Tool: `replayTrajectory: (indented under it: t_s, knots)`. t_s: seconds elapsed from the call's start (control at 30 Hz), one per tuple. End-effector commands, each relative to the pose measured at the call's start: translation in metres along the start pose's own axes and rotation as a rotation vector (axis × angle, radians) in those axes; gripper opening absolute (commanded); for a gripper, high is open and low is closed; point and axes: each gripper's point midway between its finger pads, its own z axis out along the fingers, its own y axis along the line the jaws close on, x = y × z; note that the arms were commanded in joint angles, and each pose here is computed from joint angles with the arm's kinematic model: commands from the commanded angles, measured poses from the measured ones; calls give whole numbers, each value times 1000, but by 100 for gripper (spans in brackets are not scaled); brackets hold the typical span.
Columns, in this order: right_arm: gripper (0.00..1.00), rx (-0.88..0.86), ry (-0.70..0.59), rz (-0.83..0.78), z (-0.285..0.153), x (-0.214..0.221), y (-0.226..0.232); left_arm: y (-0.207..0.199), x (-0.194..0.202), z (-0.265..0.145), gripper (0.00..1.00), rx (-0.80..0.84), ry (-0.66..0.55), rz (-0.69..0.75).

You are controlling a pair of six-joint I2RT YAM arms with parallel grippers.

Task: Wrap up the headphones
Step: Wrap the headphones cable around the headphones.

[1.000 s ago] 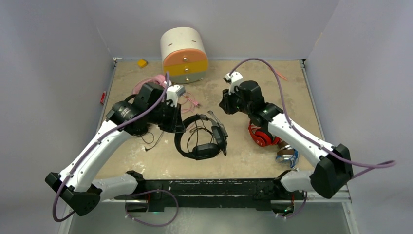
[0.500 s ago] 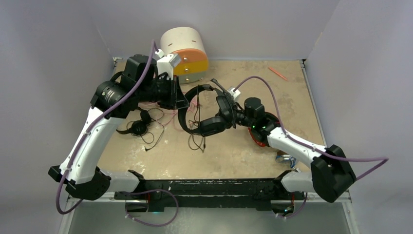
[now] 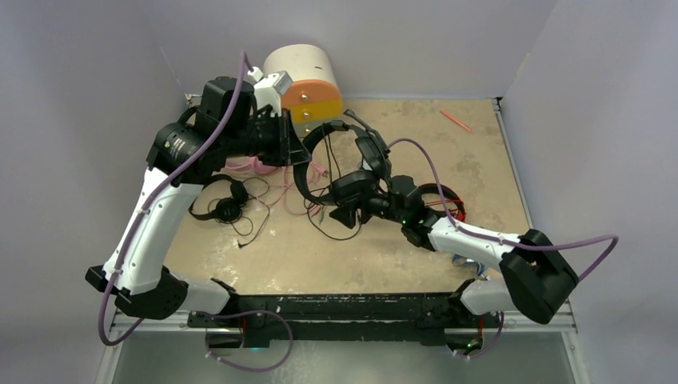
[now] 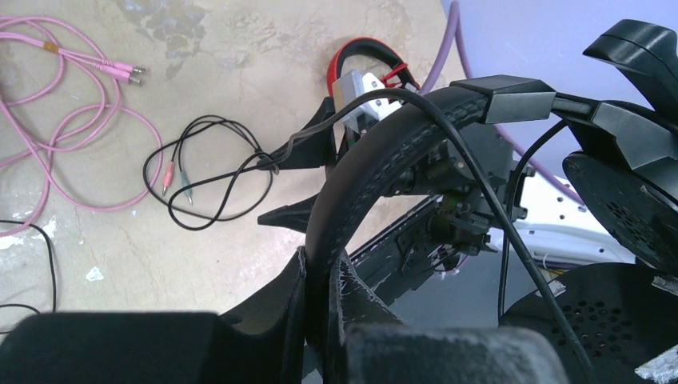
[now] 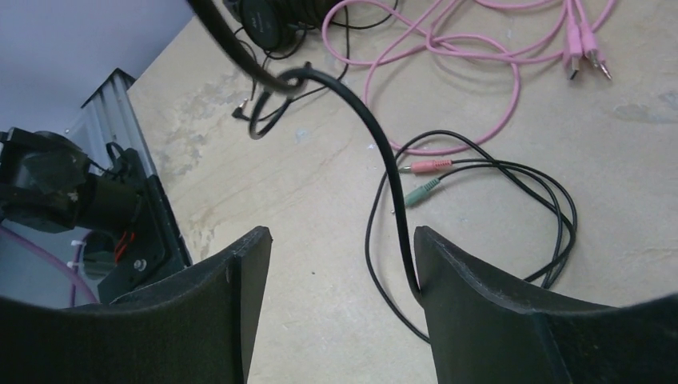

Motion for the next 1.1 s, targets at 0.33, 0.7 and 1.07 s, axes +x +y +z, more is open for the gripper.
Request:
replayTrajectory:
  t_s: [0.33,0.7,1.07]
  knots:
    - [67,91,-94,-135,23,-44,-18,-19,-30,-24,0,39,-116,-28]
    - [33,86,-108,-131,59,-53,-29,-13,-30,-17,0,15,-107,-27]
    - [0,110,46,70,5,37,-17,52,-75,-15,0,-271,-314,-82]
